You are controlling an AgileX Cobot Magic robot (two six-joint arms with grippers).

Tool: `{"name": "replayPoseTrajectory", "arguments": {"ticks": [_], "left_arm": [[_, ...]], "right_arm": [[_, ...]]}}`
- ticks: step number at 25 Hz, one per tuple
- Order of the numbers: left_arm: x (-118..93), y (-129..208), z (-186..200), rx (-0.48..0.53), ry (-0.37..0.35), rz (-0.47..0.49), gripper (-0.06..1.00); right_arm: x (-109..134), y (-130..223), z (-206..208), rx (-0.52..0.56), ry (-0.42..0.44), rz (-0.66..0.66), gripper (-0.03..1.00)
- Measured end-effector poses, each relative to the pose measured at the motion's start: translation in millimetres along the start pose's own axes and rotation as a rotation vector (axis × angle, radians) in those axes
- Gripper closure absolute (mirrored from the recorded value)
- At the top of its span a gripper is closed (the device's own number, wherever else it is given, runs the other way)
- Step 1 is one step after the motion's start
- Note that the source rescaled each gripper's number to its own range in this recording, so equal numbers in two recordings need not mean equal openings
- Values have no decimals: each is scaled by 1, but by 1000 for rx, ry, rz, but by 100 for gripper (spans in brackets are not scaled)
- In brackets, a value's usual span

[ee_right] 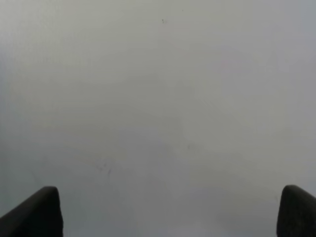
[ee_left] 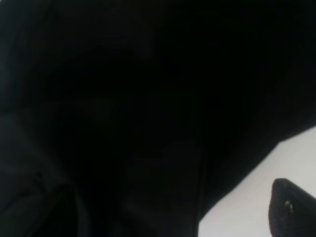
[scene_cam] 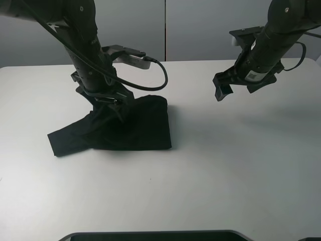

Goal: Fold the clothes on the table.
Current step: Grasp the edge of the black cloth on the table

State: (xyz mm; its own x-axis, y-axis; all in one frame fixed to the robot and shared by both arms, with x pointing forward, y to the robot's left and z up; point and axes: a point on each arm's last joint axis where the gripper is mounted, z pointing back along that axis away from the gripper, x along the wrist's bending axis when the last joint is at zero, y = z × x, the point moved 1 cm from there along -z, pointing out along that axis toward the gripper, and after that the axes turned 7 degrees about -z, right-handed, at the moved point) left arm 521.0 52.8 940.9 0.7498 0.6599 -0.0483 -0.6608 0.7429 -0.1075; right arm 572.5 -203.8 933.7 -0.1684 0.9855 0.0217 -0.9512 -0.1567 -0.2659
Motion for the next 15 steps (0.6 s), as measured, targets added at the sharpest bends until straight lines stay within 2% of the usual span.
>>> {"name": "replayPoseTrajectory", "arguments": {"ticks": [9, 12, 15], "left_arm": [[15, 7, -17, 15, -101, 17, -5], [31, 10, -16, 23, -116, 50, -5], [54, 20, -16, 49, -121, 124, -5]], "right_arm": [[0, 0, 0, -2, 0, 0, 3], [0, 0, 0, 2, 0, 0, 3], [0, 1, 0, 10, 1, 8, 3]]}}
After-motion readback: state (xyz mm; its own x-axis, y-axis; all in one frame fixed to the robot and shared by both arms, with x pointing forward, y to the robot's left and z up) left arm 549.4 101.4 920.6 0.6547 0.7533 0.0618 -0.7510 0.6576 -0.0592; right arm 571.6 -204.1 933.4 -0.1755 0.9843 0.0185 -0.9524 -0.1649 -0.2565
